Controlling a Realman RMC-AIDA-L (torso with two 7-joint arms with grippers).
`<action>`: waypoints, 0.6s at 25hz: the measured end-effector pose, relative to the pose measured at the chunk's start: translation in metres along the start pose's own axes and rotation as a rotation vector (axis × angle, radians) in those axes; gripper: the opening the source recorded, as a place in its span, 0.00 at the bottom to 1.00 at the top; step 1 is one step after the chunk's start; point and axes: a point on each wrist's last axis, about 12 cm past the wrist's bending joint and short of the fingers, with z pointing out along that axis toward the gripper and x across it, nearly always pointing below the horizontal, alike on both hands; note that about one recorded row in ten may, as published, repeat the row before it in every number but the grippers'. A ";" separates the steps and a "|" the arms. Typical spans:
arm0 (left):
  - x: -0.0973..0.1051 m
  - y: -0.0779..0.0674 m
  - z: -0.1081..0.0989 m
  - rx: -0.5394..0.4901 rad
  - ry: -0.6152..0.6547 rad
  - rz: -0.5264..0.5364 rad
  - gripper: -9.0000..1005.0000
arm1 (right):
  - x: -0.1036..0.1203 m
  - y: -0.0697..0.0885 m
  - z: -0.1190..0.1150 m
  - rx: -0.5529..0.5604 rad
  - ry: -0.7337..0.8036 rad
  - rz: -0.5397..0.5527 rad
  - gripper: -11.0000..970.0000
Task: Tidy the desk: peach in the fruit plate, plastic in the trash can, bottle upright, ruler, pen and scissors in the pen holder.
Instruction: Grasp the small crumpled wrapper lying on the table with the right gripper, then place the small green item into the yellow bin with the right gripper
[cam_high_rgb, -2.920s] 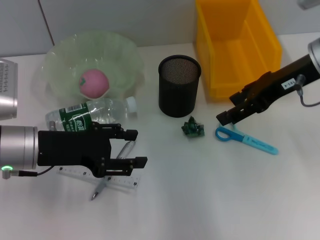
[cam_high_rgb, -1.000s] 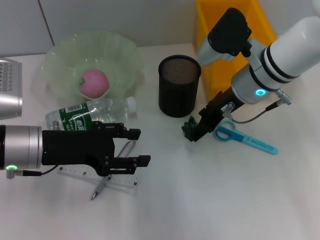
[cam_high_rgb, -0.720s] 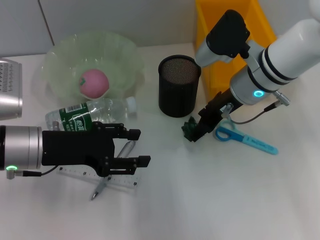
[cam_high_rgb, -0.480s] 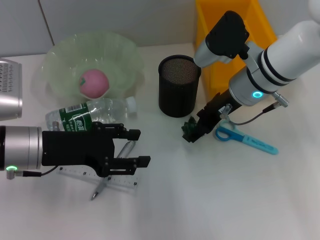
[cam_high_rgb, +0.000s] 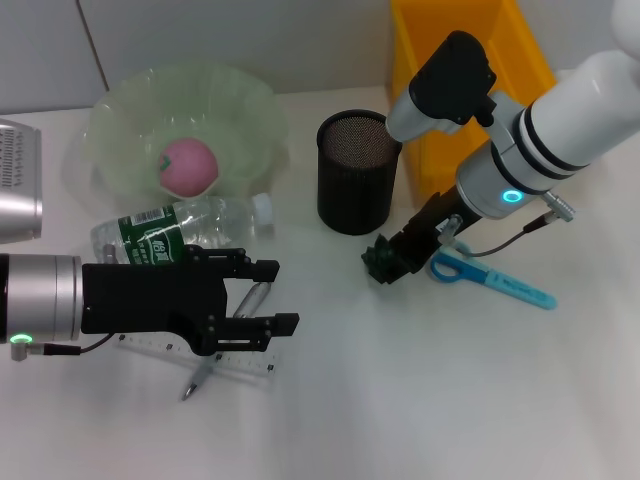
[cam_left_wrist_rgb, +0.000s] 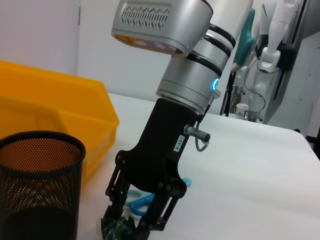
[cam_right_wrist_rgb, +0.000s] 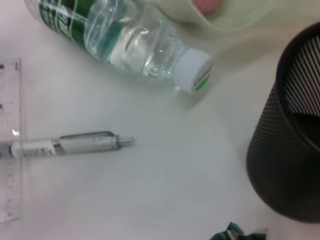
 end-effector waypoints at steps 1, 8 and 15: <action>0.000 0.000 0.000 0.000 0.000 0.000 0.70 | 0.000 0.000 0.000 0.000 0.000 0.000 0.68; 0.000 0.000 -0.001 0.003 0.000 0.001 0.70 | -0.001 0.004 -0.009 -0.047 -0.008 0.002 0.51; 0.000 0.000 -0.003 0.001 0.003 -0.001 0.69 | 0.001 0.015 -0.050 -0.136 -0.118 -0.015 0.45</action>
